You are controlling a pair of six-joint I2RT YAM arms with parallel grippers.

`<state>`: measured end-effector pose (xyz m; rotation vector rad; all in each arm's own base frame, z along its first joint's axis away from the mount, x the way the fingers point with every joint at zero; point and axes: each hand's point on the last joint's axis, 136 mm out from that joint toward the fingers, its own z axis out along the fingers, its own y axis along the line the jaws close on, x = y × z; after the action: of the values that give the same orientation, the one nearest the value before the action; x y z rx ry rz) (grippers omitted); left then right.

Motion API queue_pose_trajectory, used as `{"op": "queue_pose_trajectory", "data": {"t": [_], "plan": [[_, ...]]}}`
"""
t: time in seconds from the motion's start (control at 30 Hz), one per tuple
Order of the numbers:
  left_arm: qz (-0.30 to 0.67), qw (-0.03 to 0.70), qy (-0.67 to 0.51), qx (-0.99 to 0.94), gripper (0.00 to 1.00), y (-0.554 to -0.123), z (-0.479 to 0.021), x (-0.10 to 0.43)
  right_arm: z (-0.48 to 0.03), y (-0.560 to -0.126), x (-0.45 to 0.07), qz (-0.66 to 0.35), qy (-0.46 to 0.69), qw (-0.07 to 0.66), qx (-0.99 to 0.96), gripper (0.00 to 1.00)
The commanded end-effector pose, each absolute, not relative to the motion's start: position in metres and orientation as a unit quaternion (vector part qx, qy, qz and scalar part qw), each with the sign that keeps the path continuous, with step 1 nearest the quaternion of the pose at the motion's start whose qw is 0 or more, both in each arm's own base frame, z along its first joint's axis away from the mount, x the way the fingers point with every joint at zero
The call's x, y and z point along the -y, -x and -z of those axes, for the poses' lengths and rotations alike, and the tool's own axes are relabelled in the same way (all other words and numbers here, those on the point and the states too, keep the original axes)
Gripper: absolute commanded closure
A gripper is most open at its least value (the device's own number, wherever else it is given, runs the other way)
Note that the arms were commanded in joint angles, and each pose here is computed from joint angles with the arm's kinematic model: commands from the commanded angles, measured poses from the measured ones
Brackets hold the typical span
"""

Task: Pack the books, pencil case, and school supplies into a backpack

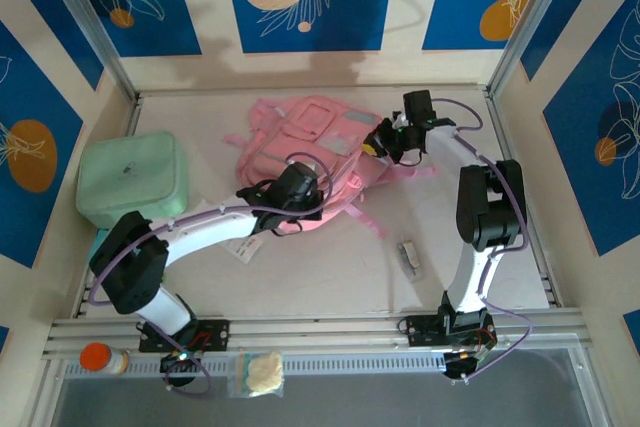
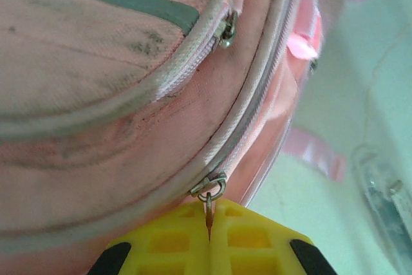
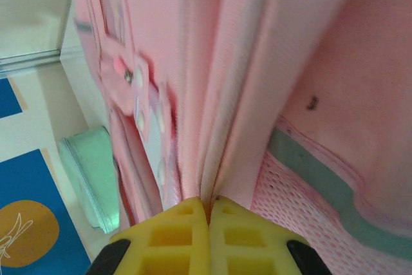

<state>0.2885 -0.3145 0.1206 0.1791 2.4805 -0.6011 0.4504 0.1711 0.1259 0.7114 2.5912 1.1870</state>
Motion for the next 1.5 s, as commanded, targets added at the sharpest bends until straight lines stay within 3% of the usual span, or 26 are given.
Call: {"op": "queue_pose_trajectory", "data": {"t": [0.0,0.13,0.27,0.4,0.57,0.73,1.17,1.33,1.47], "plan": [[0.218,0.289,-0.051,-0.931,1.00,-0.291,-0.125,0.316,-0.147,-0.448,-0.170,-0.421,-0.205,0.124,-0.875,0.87],[0.210,0.301,-0.057,-0.929,1.00,-0.297,-0.133,0.316,-0.151,-0.413,-0.168,-0.421,-0.198,0.113,-0.878,0.67],[0.223,0.303,-0.063,-0.924,1.00,-0.299,-0.135,0.323,-0.146,-0.370,-0.188,-0.429,-0.197,0.077,-0.878,0.55],[0.222,0.300,-0.061,-0.926,1.00,-0.299,-0.131,0.324,-0.138,-0.340,-0.217,-0.432,-0.203,0.056,-0.877,0.51],[0.226,0.301,-0.063,-0.924,1.00,-0.300,-0.133,0.326,-0.124,-0.334,-0.245,-0.419,-0.217,0.050,-0.880,0.52],[0.230,0.295,-0.067,-0.925,1.00,-0.300,-0.130,0.330,-0.115,-0.349,-0.262,-0.420,-0.215,0.057,-0.880,0.60],[0.180,0.290,-0.091,-0.936,1.00,-0.289,-0.117,0.290,-0.121,-0.354,-0.227,-0.374,-0.144,0.088,-0.912,1.00],[0.158,0.269,-0.080,-0.947,1.00,-0.286,-0.101,0.247,-0.126,-0.369,-0.196,-0.367,-0.135,0.105,-0.914,1.00],[0.168,0.267,-0.089,-0.945,1.00,-0.285,-0.103,0.244,-0.132,-0.391,-0.185,-0.389,-0.145,0.107,-0.904,1.00]]}}
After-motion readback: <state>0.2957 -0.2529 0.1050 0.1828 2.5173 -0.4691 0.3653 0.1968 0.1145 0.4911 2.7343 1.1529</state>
